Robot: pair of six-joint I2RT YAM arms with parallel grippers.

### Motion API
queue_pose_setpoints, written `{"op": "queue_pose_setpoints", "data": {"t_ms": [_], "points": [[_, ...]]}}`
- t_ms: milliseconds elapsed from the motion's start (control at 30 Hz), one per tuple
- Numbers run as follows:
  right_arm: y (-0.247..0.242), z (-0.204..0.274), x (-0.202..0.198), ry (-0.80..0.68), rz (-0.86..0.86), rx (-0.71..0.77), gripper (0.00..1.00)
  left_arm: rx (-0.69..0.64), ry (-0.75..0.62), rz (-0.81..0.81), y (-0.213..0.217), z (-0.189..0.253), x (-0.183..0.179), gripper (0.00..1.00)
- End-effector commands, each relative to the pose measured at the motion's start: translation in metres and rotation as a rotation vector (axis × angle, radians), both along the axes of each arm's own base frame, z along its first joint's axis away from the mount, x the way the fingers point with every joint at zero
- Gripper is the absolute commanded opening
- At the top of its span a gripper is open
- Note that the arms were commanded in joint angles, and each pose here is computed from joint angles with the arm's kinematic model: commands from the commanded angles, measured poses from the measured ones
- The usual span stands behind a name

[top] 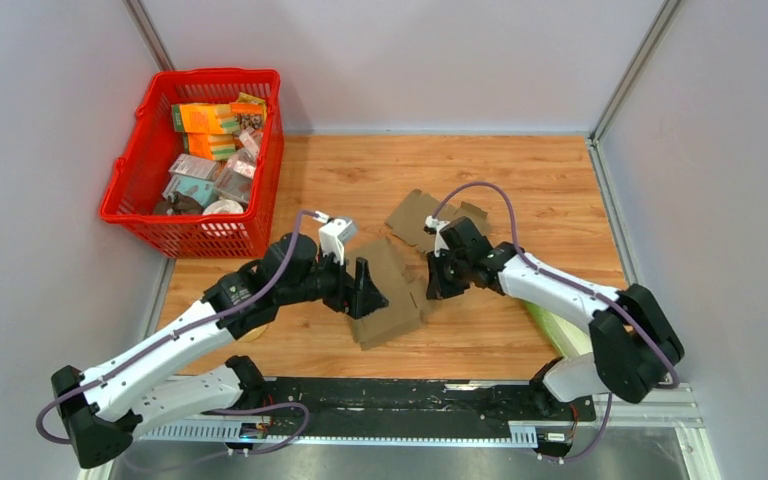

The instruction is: Fold the paper box

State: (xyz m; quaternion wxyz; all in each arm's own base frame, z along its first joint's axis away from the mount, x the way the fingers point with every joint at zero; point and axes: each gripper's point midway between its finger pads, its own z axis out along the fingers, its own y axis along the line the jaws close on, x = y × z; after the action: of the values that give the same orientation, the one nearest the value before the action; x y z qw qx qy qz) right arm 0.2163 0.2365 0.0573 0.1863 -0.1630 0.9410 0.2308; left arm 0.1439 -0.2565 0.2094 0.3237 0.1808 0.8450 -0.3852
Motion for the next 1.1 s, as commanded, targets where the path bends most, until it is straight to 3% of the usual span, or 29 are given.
{"op": "queue_pose_setpoints", "data": {"t_ms": [0,167,300,567,767,1067], "points": [[0.001,0.066,-0.003,-0.124,0.110,0.054,0.00,-0.121,-0.148,-0.196,-0.022,0.063,0.006,0.87],[0.006,0.108,-0.018,-0.145,0.194,0.131,0.00,-0.074,-0.205,-0.362,-0.038,0.072,0.009,0.77],[0.011,0.136,-0.040,-0.121,0.292,0.199,0.00,-0.111,-0.252,-0.502,-0.054,0.091,0.004,0.77],[0.015,0.173,-0.072,-0.149,0.439,0.303,0.00,0.061,-0.370,-0.628,-0.049,0.087,0.018,0.74],[0.019,0.193,-0.085,-0.205,0.502,0.370,0.00,0.060,-0.271,-0.759,-0.063,0.066,0.013,0.73],[0.026,0.220,-0.092,-0.294,0.541,0.466,0.00,-0.087,-0.185,-0.901,-0.078,0.065,-0.009,0.61]]}}
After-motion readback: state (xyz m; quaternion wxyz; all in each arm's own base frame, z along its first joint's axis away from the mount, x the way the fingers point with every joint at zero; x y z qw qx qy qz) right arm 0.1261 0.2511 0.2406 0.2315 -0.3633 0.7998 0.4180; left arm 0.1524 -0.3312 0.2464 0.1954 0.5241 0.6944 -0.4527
